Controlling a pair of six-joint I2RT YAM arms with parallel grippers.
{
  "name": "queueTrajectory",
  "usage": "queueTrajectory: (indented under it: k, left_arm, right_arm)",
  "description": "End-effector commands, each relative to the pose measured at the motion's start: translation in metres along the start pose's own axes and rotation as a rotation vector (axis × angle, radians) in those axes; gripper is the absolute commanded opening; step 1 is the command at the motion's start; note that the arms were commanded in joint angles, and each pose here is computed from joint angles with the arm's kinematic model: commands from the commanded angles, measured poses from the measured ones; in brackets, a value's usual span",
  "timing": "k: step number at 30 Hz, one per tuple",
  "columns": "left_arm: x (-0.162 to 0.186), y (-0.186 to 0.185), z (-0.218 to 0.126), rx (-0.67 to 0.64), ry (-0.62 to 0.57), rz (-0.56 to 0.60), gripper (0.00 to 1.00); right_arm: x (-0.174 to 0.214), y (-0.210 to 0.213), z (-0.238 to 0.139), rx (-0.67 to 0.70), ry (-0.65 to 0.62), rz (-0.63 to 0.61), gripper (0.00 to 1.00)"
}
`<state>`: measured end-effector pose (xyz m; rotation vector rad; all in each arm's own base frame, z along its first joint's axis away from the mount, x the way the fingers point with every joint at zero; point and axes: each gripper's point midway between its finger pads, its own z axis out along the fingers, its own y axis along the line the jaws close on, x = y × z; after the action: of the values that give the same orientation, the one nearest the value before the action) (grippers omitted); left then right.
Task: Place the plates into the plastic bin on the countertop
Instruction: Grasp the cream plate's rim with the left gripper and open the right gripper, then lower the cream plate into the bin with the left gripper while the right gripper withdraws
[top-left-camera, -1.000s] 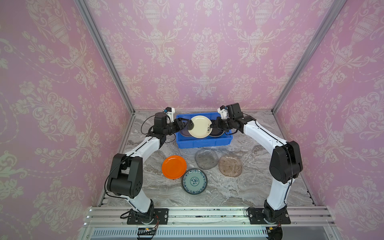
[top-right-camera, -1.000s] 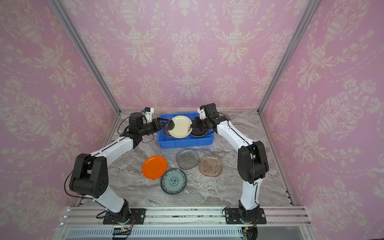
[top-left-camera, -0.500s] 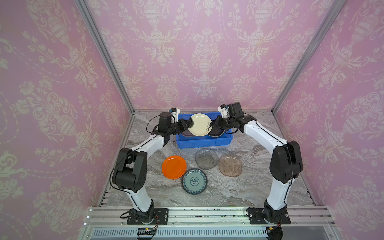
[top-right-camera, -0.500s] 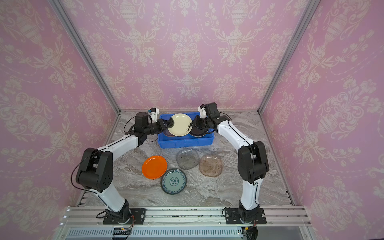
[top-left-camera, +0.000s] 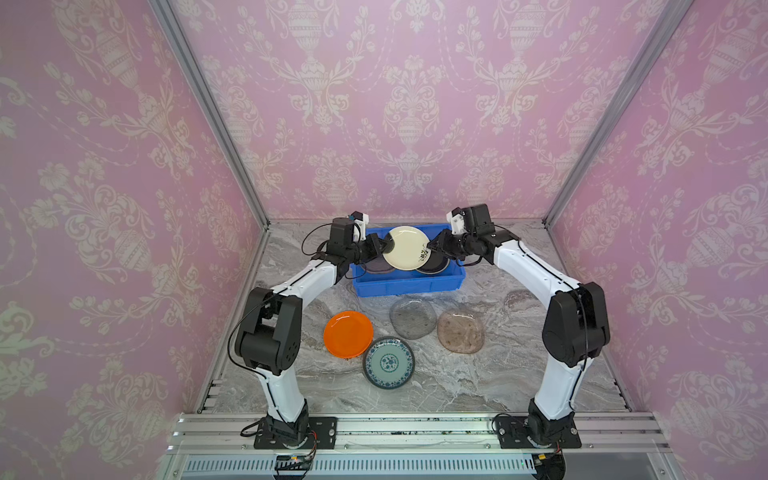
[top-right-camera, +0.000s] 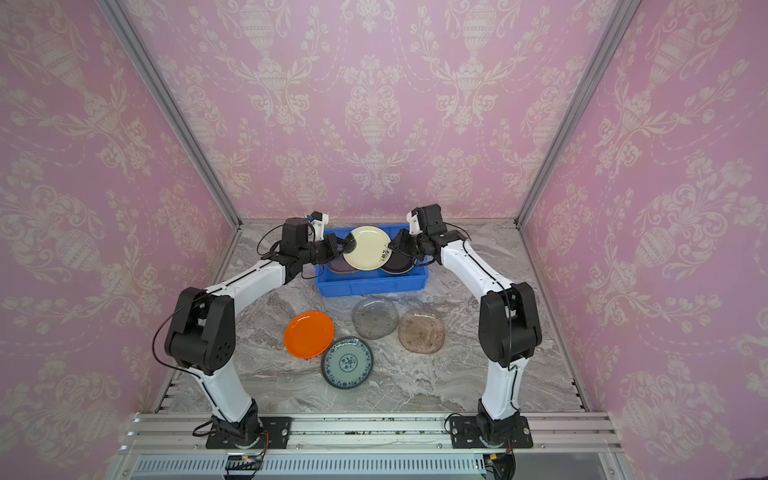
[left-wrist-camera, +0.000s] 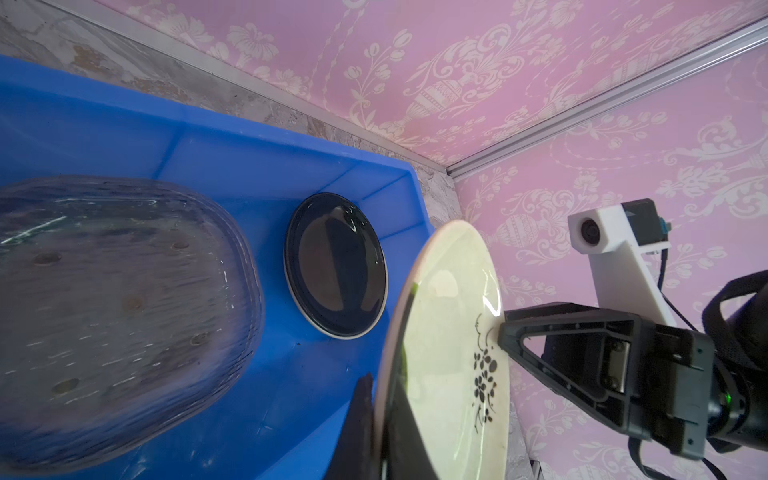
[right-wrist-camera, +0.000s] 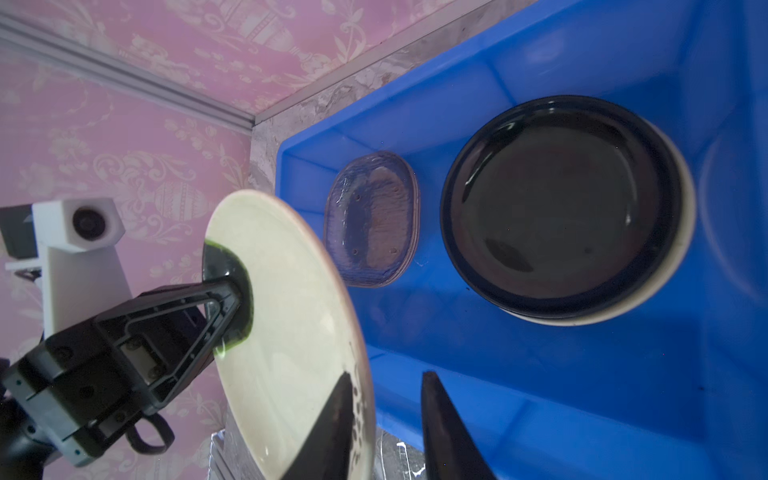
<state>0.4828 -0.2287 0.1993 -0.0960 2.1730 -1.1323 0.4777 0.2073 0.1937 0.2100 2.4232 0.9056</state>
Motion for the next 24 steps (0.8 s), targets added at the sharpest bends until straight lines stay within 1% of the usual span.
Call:
queueTrajectory:
  k: [1,4,8,13,16,24]
  left_arm:
    - [-0.003,0.004,0.012,-0.051,0.011,0.033,0.0]
    - [-0.005,0.007,0.024,-0.056,0.016,0.025,0.0]
    - [-0.004,0.007,0.042,-0.068,0.034,0.028,0.0]
    - [-0.001,0.011,0.061,-0.071,0.047,0.013,0.0]
    - [0.002,0.013,0.069,-0.086,0.059,0.024,0.0]
    - [0.009,0.02,0.087,-0.114,0.077,0.03,0.0]
  right_arm:
    - [-0.025,-0.026,-0.039,0.097,-0.135,0.065,0.37]
    - [-0.033,-0.04,-0.058,0.12,-0.198,0.097,0.39]
    - [-0.035,-0.057,-0.076,0.152,-0.248,0.122,0.39]
    - [-0.035,-0.071,-0.087,0.152,-0.271,0.16,0.39]
    - [-0.032,-0.076,-0.094,0.149,-0.285,0.169,0.39]
    - [-0.026,-0.082,-0.098,0.152,-0.283,0.18,0.39]
